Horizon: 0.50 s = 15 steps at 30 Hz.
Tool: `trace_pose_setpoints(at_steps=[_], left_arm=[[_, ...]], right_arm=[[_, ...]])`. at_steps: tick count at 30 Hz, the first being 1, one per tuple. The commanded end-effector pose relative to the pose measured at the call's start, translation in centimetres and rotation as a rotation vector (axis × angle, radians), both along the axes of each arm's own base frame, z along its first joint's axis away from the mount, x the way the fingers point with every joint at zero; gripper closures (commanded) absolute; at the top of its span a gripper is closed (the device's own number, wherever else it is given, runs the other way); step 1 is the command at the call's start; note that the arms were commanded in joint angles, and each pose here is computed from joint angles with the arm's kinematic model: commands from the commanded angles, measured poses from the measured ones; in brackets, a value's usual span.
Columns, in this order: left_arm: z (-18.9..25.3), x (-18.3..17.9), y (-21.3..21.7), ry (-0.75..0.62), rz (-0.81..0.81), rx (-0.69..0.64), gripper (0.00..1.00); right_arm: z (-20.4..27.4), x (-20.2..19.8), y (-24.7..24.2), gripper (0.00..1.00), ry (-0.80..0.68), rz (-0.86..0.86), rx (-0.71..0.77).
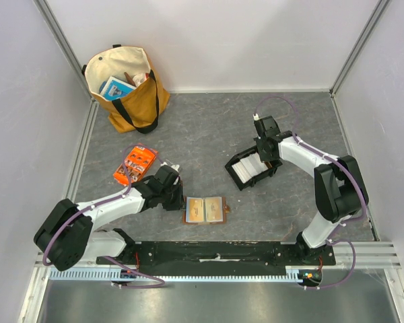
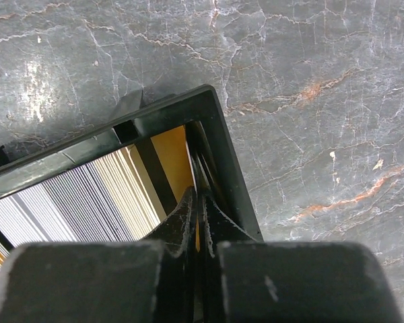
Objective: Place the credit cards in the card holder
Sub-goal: Pick up the credit card from the storage box.
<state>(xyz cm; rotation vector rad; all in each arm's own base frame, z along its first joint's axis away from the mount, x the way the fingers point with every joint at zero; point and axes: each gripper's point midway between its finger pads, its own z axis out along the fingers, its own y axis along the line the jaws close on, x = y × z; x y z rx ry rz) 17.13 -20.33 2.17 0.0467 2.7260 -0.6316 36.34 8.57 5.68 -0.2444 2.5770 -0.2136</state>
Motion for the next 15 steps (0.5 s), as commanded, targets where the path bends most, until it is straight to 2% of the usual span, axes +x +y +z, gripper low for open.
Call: trace_pose_setpoints(at_steps=[1, 15], left_arm=[[0.9, 0.8, -0.6, -0.047, -0.037, -0.014, 0.98], [1.7, 0.9, -0.7, -0.058, -0.032, -0.024, 0.98]], right_arm=[[1.5, 1.0, 0.9, 1.00, -0.037, 0.022, 0.035], [9.6, 0.1, 2.4, 1.00, -0.213, 0.042, 0.199]])
